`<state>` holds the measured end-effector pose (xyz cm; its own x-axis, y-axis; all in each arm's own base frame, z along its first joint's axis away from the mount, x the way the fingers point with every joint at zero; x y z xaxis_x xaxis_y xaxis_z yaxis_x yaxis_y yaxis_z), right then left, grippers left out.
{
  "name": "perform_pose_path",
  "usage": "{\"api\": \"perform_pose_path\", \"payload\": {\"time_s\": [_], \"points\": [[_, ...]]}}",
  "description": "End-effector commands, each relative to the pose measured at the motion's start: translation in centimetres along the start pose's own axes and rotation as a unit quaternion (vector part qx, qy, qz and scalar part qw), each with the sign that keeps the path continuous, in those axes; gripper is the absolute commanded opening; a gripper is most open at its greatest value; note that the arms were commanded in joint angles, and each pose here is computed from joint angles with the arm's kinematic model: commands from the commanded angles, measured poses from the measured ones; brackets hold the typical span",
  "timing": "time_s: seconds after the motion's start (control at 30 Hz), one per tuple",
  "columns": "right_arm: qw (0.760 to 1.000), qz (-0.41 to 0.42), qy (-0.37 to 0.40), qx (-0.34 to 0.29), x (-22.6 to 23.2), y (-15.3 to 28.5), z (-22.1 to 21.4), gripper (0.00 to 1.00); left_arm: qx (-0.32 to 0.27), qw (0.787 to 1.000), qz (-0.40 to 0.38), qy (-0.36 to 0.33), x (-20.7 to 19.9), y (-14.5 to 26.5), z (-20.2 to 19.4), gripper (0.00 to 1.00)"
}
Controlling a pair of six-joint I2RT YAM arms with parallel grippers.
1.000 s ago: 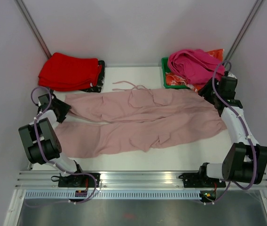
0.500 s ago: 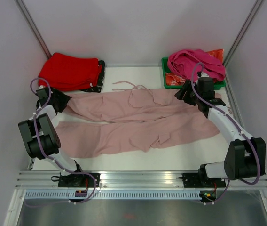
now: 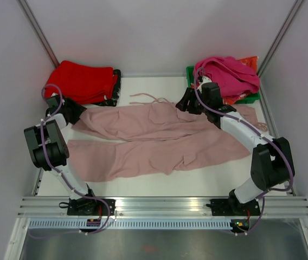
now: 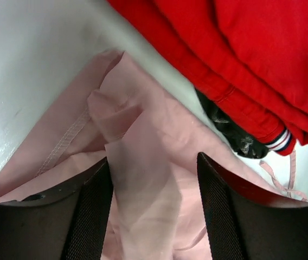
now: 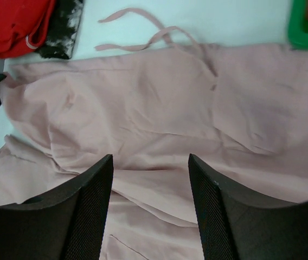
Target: Fold and stack the trousers
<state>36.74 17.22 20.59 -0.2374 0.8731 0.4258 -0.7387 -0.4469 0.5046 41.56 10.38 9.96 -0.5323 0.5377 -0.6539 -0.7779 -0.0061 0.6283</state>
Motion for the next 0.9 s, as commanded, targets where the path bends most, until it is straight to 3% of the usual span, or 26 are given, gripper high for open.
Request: {"api": "perform_pose_path", "payload": {"time_s": [0.0, 0.17, 0.47, 0.63, 0.77, 0.87], "points": [[0.998, 0.059, 0.019, -0.015, 3.6, -1.9, 1.2, 0.64, -0.017, 0.998, 0.054, -0.029, -0.9, 0.5, 1.8, 0.68], [0.997, 0.08, 0.015, 0.008, 5.1, -3.9, 0.0, 0.63, -0.051, 0.988, 0.133, -0.063, 1.9, 2.3, 1.6, 0.8], [0.996, 0.085, 0.026, 0.018, 5.7, -4.1, -0.5, 0.63, -0.069, 0.995, 0.061, 0.035, 1.6, 4.9, 2.1, 0.93], [0.996, 0.085, 0.025, 0.023, 5.7, -4.1, -0.9, 0.63, -0.08, 0.992, 0.046, 0.09, 2.1, 7.1, 2.3, 0.94], [0.995, 0.088, 0.026, 0.026, 5.9, -4.2, -1.1, 0.62, -0.084, 0.985, 0.085, 0.123, 3.6, 8.2, 1.6, 0.93], [0.995, 0.09, 0.027, 0.028, 6.0, -4.3, -1.3, 0.61, -0.087, 0.981, 0.113, 0.131, 4.5, 8.5, 1.0, 0.82]]}}
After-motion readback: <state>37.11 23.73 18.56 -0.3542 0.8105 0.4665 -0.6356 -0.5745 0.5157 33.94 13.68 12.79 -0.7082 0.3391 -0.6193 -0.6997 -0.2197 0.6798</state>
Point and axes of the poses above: each gripper's point midway between its finger pads, its own y axis back along the fingers, its own x axis along the line the jaws close on, z = x × y, the point moved 6 cm from there along y, back along the fingers, and after that the axes turned 7 degrees about y, right-handed, at the moved point
